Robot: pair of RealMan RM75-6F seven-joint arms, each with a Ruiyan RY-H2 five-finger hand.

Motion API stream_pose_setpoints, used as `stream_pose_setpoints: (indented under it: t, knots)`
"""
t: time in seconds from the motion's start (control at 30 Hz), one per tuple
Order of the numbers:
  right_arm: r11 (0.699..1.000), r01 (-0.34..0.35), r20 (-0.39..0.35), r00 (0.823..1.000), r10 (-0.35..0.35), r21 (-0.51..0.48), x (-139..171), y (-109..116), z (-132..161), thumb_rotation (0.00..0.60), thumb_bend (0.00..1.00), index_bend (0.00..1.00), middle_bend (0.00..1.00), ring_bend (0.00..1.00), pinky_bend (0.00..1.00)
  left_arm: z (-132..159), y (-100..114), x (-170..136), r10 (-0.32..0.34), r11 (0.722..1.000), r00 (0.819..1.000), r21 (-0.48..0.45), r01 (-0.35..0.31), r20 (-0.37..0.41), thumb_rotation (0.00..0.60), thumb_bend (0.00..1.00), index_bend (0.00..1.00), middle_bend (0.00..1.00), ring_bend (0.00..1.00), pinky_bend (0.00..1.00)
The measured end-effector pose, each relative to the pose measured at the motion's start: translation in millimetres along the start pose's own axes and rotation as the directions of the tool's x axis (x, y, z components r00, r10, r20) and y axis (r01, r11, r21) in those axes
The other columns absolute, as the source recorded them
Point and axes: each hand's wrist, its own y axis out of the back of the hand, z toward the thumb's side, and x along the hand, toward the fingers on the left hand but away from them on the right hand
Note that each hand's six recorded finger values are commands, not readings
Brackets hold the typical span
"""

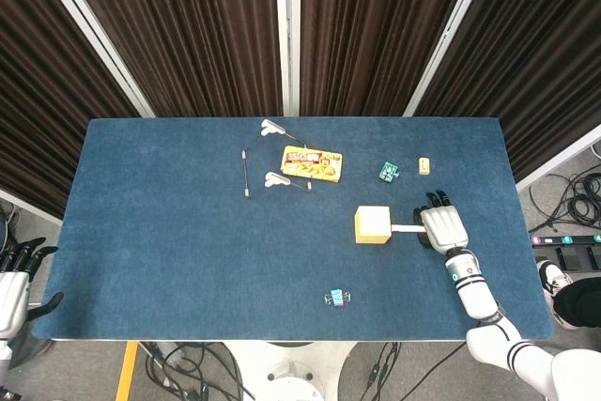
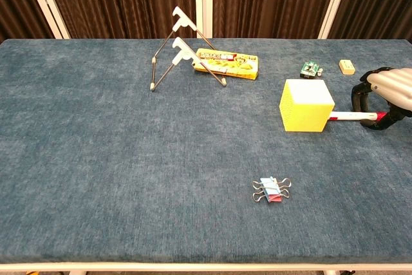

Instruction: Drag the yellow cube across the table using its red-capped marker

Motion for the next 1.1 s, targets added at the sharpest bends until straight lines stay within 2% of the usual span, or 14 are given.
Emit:
stream_pose_setpoints:
  t: [0.1, 0.4, 0.83, 1.1]
  knots:
    - [1.000, -0.001, -0.002, 1.000, 0.001, 0.002, -1.1, 0.5, 2.1, 0.600, 0.25, 0.51, 0.48, 0.11, 0.08, -0.8, 0.1, 0.2, 0.002, 1.000, 1.000, -0.001, -0.002, -0.001, 0.600, 0.23, 0.31, 0.27, 0.18, 0.20]
    - [1.000, 0.014, -0.004, 1.000, -0.014, 0.010, 2.2, 5.7, -0.3, 0.600, 0.44, 0.62, 0.58, 0.18, 0.11, -2.1, -0.1, -0.3, 0.002, 1.000, 1.000, -0.004, -0.002, -0.003, 0.600, 0.23, 0.31, 0.27, 0.18, 0.20]
    - [0.997, 0.045, -0.014, 0.999, -0.045, 0.061, 20.7, 33.9, -25.4, 0.600, 0.47, 0.64, 0.60, 0.19, 0.12, 2.6, 1.3, 1.2, 0.003, 1.000, 1.000, 0.002, -0.003, 0.013, 0.600, 0.23, 0.31, 0.27, 0.18, 0.20]
    - [0.998, 0.031, -0.043, 0.999, -0.028, 0.062, 10.5, 36.3, -9.2, 0.600, 0.47, 0.64, 0.60, 0.19, 0.12, 3.6, 2.6, 1.3, 0.001, 1.000, 1.000, 0.007, -0.001, 0.013, 0.600, 0.23, 0.31, 0.27, 0.18, 0.20]
